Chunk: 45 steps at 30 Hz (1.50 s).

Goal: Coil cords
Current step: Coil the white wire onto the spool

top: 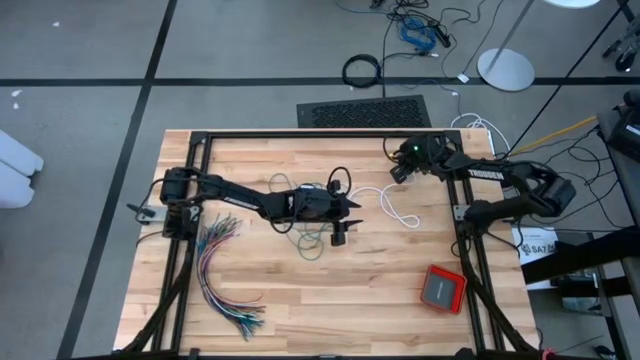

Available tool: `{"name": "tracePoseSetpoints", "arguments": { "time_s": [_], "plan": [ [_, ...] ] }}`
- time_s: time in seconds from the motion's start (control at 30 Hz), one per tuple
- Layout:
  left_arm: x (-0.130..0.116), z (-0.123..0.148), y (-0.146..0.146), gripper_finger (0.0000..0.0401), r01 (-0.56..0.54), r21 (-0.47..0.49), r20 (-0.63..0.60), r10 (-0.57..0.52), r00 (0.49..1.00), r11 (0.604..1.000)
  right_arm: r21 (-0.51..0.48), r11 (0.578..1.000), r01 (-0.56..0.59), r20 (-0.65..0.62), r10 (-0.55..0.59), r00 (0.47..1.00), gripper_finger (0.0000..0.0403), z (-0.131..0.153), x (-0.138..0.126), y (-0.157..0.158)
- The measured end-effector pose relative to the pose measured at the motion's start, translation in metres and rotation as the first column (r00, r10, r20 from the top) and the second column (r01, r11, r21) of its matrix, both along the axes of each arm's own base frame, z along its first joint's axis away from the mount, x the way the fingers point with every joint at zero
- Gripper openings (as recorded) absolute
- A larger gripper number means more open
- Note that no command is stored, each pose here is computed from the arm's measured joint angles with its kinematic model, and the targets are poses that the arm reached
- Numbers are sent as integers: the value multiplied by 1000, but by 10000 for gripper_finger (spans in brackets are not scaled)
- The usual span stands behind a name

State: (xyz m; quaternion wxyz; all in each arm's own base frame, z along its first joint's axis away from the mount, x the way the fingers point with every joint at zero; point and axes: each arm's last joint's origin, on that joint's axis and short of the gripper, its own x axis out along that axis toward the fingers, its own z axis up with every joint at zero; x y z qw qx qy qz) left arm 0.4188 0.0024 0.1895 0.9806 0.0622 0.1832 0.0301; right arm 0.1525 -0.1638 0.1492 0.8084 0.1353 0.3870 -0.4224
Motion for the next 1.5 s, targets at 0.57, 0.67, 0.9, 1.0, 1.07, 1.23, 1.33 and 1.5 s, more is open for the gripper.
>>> {"name": "tracePoseSetpoints", "arguments": {
  "time_s": [0.57,0.67,0.9,1.0,1.07,1.23,1.33,1.5],
  "plan": [
    [-1,0,14,208,-184,65,2,184,983,981,19,948,-318,198,308,931,1,25,16,32],
    [-2,0,24,208,-207,66,2,208,978,976,-8,902,-431,279,417,865,1,40,17,47],
    [-1,4,43,208,-74,-39,47,75,996,997,-103,738,-666,393,646,655,0,72,8,90],
    [0,10,49,208,93,-128,121,-78,990,987,-127,670,-731,409,707,577,0,79,0,106],
    [0,16,51,208,215,-172,186,-182,966,961,-145,619,-772,419,746,519,0,83,-3,116],
    [-1,21,54,208,326,-184,239,-279,930,927,-199,449,-871,456,829,323,0,92,-7,137],
    [-2,21,53,208,430,-198,249,-379,891,881,-224,365,-904,471,852,227,0,95,-8,147],
    [-3,27,49,208,560,-210,301,-492,817,801,-243,262,-934,488,865,115,0,97,-7,160]
  ]
}}
